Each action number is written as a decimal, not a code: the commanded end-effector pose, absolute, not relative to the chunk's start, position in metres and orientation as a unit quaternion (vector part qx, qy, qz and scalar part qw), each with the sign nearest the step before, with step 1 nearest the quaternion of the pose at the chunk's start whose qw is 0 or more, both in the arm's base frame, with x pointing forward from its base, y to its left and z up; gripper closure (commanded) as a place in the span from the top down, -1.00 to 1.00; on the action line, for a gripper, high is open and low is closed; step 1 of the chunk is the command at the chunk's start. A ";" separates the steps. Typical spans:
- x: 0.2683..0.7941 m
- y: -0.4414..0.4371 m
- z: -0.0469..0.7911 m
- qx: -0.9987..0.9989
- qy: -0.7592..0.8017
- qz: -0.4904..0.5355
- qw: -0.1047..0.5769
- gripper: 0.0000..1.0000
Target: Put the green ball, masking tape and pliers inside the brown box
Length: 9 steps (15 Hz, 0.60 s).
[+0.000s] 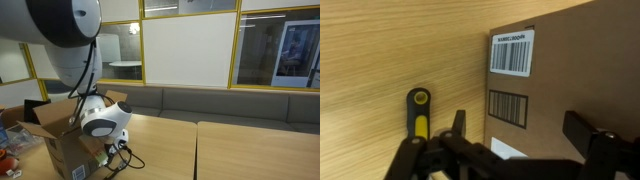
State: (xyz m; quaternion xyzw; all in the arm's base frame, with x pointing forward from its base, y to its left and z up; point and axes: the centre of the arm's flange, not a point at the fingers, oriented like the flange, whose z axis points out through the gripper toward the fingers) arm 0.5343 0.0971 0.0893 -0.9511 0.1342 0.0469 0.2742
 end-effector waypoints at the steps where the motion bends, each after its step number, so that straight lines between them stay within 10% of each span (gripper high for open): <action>1: 0.538 0.104 0.074 -0.968 0.096 0.056 0.223 1.00; 9: 0.553 0.111 0.056 -0.992 0.011 0.058 0.113 1.00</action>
